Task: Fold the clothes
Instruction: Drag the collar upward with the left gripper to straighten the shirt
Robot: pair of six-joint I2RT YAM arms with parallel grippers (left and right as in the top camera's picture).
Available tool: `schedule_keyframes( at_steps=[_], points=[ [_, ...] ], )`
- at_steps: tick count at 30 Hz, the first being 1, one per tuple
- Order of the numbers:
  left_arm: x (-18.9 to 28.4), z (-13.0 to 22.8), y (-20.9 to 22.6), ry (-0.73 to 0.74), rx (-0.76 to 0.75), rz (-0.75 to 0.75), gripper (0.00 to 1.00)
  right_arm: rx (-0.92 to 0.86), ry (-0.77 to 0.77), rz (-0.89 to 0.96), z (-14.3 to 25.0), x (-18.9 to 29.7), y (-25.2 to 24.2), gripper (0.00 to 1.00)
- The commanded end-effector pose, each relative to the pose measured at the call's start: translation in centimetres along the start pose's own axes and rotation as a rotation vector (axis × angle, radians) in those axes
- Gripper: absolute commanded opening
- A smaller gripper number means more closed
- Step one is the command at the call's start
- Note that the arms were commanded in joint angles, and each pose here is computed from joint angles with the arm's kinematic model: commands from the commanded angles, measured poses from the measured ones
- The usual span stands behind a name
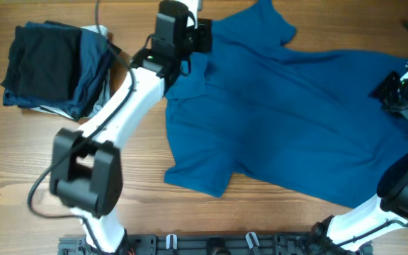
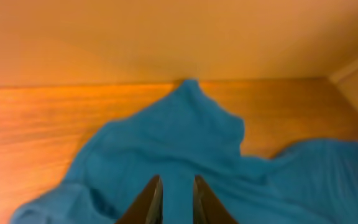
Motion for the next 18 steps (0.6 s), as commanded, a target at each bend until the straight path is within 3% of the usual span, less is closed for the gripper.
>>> schedule_keyframes(
  at_steps=[1,5,9,18],
  points=[
    [-5.2,3.1,1.2,0.151,0.005,0.002,0.16,0.026,-0.01,-0.027,-0.3,0.4,0.3,0.99],
    [-8.6,0.6,0.5,0.247,-0.031,-0.027,0.16,0.013,-0.021,-0.029,-0.5,0.4,0.4,1.0],
    [-10.7,-1.4,0.3,0.201,-0.065,-0.04,0.17,0.03,-0.118,-0.042,-2.4,0.6,0.7,1.0],
    [-16.6,6.5,6.2,0.316,-0.133,-0.148,0.16,0.057,-0.262,-0.063,-5.1,1.1,1.2,1.0]
  ],
)
Point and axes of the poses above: each gripper's point midway between its finger pads, its own x axis back along the fingers, its own y axis along the line the jaws close on, z = x × y, the point moved 5 cm from there along x, back along the fingers, and after that the axes turned 6 degrees about x, right-handed, at the moved point
